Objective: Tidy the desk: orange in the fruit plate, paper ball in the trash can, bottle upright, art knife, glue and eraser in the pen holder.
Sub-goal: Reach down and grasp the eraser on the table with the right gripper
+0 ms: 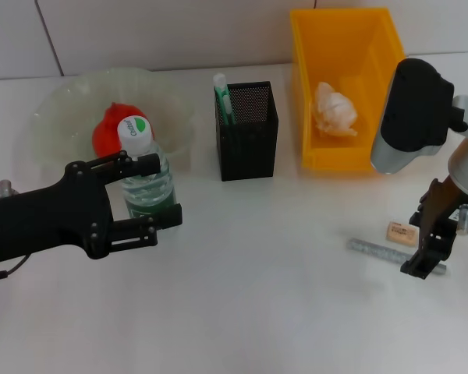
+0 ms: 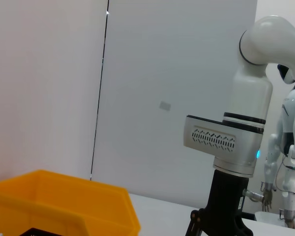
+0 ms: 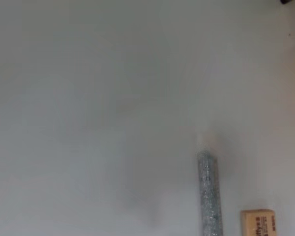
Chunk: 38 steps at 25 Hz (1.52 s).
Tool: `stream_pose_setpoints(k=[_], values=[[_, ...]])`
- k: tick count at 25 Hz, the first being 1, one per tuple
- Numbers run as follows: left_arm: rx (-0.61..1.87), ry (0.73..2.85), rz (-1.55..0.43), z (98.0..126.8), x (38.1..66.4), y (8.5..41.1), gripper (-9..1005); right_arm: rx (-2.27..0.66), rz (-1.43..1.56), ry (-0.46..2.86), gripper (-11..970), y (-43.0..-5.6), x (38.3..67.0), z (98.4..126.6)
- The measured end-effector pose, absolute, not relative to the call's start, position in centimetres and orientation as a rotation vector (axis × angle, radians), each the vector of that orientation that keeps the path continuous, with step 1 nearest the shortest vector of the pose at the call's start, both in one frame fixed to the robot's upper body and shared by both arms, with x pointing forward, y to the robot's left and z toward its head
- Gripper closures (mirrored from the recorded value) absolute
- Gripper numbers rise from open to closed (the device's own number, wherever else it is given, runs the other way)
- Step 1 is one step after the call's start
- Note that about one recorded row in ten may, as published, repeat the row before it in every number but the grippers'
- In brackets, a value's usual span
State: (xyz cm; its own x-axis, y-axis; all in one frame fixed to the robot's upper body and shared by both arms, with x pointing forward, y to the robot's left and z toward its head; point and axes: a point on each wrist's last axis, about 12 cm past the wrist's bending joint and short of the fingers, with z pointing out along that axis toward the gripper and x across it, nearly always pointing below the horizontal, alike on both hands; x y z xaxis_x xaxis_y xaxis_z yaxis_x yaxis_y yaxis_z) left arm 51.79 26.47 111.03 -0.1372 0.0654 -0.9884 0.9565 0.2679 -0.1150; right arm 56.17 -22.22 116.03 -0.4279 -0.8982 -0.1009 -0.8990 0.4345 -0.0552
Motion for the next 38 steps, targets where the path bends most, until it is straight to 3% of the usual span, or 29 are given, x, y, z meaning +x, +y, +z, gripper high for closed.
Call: stream_pose_setpoints(k=[38], values=[[0.999, 1.477, -1.058, 111.0, 51.7, 26.6, 190, -1.649, 0.086, 2.505, 162, -20.5, 56.9, 114.1]])
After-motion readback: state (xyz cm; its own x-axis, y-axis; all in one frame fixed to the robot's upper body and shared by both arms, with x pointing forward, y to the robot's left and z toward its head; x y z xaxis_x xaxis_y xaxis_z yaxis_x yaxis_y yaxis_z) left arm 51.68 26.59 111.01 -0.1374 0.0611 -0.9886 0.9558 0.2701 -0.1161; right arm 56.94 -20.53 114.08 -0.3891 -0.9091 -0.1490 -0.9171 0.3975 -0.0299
